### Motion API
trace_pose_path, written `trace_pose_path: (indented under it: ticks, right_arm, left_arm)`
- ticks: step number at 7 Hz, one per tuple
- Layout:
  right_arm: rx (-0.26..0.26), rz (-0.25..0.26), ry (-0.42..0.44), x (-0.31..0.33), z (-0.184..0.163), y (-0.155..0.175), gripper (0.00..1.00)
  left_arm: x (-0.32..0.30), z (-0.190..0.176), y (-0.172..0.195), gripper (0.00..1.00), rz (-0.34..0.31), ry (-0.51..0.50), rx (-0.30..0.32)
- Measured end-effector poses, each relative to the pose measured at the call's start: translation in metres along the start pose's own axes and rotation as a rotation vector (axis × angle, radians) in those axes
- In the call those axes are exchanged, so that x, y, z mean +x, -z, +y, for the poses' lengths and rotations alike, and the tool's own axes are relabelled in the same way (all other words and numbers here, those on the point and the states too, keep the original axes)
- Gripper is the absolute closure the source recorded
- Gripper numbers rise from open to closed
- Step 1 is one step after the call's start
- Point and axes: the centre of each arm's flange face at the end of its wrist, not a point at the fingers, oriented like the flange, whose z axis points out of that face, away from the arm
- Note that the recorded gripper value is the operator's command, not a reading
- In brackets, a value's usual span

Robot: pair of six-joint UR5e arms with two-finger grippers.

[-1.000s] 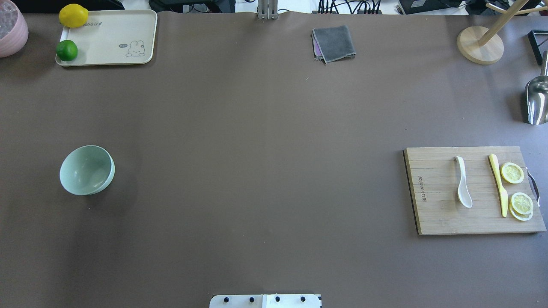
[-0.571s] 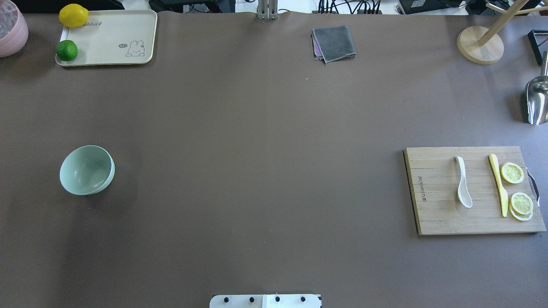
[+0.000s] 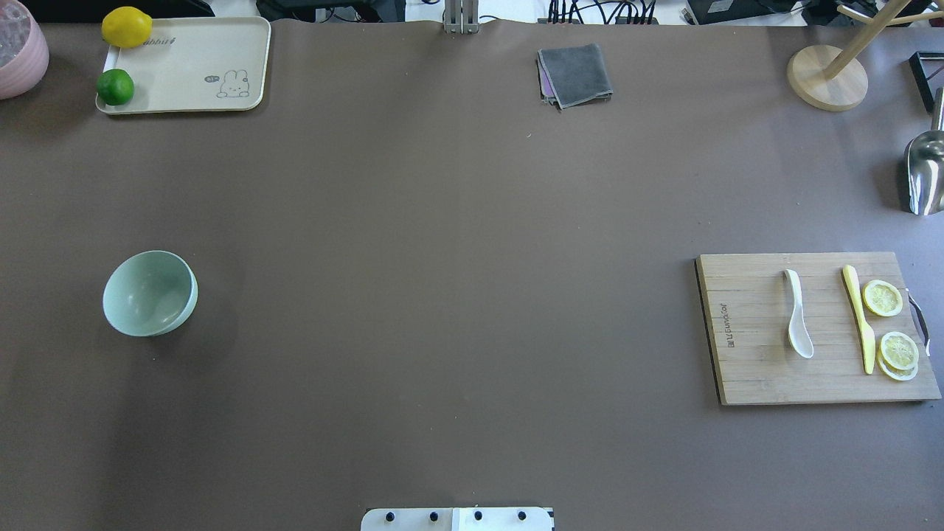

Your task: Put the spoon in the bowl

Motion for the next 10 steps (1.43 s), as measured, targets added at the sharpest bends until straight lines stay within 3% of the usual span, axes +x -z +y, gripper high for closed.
trace_pose_path:
  ticks: [5, 10]
  right_arm:
    - [-0.003, 0.042, 0.006, -0.001, -0.005, 0.0, 0.0]
    - [-0.016, -0.027, 0.03, -0.025, -0.012, -0.007, 0.0]
  left_arm:
    - [0.0, 0.002, 0.001, 0.02, -0.016, -0.017, 0.015]
    - [0.028, -0.022, -0.006, 0.02, 0.011, -0.07, 0.015]
